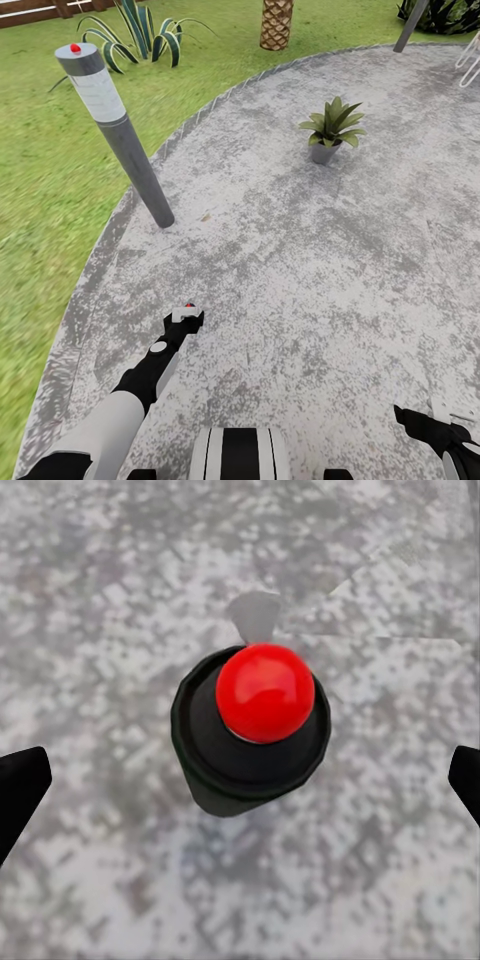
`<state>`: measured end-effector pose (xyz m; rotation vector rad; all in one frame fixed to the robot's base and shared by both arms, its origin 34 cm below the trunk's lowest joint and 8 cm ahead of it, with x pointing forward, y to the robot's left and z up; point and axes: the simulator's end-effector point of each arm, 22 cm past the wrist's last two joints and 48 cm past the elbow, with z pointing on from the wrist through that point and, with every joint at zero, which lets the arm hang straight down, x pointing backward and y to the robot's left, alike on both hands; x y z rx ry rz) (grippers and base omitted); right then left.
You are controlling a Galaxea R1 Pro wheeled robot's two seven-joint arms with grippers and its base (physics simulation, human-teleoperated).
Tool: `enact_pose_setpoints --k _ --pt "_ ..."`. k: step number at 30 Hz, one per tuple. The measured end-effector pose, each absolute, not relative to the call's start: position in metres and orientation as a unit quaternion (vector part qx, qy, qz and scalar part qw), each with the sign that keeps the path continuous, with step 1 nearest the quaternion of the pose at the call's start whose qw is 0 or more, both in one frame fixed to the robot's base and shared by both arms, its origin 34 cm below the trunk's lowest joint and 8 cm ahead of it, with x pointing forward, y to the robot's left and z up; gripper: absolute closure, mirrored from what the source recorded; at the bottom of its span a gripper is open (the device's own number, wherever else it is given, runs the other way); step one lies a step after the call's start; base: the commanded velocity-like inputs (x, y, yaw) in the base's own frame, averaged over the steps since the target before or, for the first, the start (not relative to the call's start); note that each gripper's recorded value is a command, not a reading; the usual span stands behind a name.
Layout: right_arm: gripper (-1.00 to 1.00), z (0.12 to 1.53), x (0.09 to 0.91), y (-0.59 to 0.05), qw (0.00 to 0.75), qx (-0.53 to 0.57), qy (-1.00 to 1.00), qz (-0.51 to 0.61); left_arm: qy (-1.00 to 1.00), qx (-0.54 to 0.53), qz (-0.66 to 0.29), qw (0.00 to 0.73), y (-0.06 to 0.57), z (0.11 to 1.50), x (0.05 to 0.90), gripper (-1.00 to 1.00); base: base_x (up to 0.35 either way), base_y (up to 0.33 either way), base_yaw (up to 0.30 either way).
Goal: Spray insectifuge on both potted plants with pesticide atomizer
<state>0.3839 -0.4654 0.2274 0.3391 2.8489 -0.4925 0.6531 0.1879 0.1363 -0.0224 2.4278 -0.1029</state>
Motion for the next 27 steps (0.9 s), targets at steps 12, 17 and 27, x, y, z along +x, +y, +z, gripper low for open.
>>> enact_pose_setpoints --k 12,17,27 --pt "-1.00 0.2255 0.3821 -0.4650 0.112 0.116 0.973 -0.168 0.938 -0.009 -0.040 0.345 0.1880 0.1327 0.6506 -1.00 0.012 0.000 0.000" --pt "-1.00 0.2258 0.3822 -0.4655 0.112 0.115 0.972 -0.169 0.937 -0.009 -0.039 0.346 0.1886 0.1330 0.6510 -1.00 0.162 0.000 0.000" --pt "-1.00 0.2247 0.3812 -0.4656 0.110 0.115 0.973 -0.169 0.938 -0.009 -0.040 0.344 0.1883 0.1310 0.6497 -1.00 0.012 0.000 0.000"
